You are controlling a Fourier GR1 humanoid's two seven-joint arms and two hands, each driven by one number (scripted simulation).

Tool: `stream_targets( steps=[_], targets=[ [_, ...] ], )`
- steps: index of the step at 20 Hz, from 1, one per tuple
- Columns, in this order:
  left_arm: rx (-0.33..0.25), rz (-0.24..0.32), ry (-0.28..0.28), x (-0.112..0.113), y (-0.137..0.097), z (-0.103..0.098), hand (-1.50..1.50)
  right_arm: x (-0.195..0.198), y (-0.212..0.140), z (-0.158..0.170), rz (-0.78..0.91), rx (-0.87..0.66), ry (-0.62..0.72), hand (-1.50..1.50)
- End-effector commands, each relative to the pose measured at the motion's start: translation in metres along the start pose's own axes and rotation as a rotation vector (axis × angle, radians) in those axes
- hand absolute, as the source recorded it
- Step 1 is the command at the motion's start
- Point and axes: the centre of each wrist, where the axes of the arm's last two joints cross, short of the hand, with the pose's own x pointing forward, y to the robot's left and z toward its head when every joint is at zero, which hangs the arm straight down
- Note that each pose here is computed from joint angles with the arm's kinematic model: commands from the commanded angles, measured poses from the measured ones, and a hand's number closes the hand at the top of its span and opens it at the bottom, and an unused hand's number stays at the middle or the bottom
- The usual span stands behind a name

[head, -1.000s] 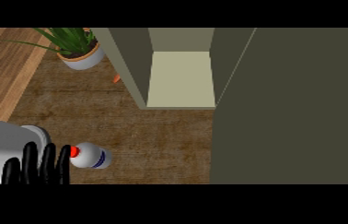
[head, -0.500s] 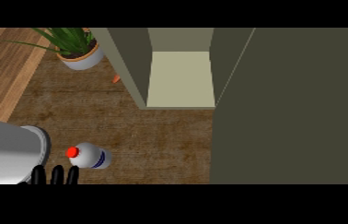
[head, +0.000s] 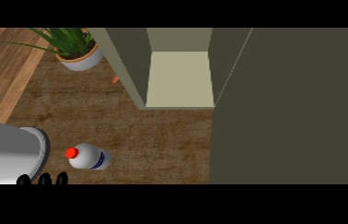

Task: Pick up the bottled water, place it into the cabinet and close the cabinet

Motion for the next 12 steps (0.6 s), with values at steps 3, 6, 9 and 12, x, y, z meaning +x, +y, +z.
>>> stream_targets(
  steps=[3,6,9,12],
  targets=[
    [-0.082,0.005,-0.054,0.019,0.000,0.022,-1.50,0.042,0.009,0.022,-0.093,0.017,-0.071,-1.50],
    [-0.017,-0.028,-0.082,0.022,0.006,0.022,-1.50,0.036,0.005,0.028,-0.079,0.021,-0.055,-1.50],
    [0.013,-0.055,-0.092,0.015,0.008,0.019,-1.50,0.039,0.007,0.027,-0.076,0.013,-0.070,-1.50],
    [0.049,-0.067,-0.055,0.018,0.016,0.020,-1.50,0.039,0.005,0.034,-0.062,0.029,-0.067,-1.50]
  ],
)
